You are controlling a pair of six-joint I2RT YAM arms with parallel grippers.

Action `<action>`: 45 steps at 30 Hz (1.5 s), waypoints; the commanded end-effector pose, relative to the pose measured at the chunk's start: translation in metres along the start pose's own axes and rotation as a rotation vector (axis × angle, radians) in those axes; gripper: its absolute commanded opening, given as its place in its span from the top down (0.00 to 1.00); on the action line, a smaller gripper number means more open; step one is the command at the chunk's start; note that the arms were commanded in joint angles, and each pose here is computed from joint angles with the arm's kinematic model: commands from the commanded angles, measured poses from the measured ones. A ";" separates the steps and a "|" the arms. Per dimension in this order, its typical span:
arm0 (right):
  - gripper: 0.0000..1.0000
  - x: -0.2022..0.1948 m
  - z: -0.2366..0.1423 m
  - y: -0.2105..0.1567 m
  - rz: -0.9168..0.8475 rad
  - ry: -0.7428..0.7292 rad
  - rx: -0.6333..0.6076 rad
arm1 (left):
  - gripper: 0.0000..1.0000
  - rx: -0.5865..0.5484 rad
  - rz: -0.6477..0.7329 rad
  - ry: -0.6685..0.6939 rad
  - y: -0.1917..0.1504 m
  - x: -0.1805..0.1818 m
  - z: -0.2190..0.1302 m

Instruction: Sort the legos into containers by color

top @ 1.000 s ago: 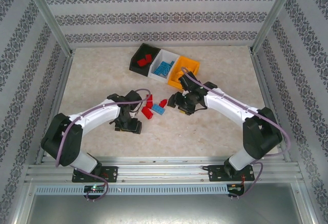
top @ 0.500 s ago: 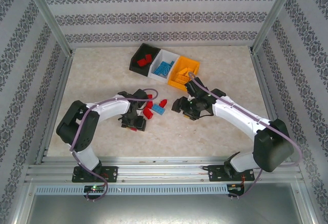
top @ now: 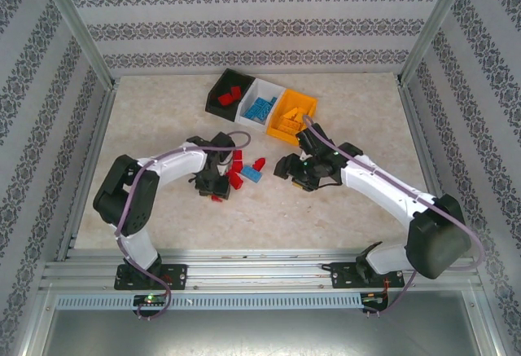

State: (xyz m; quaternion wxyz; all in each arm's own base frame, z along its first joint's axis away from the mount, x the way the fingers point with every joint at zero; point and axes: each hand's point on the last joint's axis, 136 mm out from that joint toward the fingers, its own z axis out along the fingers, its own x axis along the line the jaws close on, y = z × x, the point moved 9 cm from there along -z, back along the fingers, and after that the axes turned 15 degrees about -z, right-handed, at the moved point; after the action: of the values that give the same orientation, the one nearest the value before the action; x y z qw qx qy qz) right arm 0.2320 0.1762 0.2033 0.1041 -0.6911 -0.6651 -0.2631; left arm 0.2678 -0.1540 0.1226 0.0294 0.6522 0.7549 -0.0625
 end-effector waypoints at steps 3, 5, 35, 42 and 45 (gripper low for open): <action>0.39 -0.012 -0.010 -0.015 0.037 -0.004 -0.014 | 0.66 -0.075 -0.214 -0.332 0.059 -0.004 -0.053; 0.39 -0.016 -0.011 -0.022 0.055 -0.001 -0.015 | 0.66 -0.089 -0.310 -0.465 0.086 -0.006 -0.065; 0.36 -0.030 -0.013 -0.057 0.127 -0.018 -0.071 | 0.37 -0.226 -0.831 -1.024 0.331 -0.021 -0.082; 0.36 -0.024 -0.013 -0.048 0.078 -0.043 -0.073 | 0.35 -0.246 -0.648 -0.906 0.299 -0.026 -0.113; 0.36 -0.032 -0.015 -0.046 0.111 -0.065 -0.079 | 0.35 -0.244 -0.478 -0.740 0.261 -0.033 -0.127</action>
State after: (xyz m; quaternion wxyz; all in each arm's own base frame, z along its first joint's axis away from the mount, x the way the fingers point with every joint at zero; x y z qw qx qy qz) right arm 0.1799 0.1513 0.1850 0.0918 -0.7345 -0.6204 -0.2591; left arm 0.5776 -0.1194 0.1784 0.3744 0.2667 0.8512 -0.2532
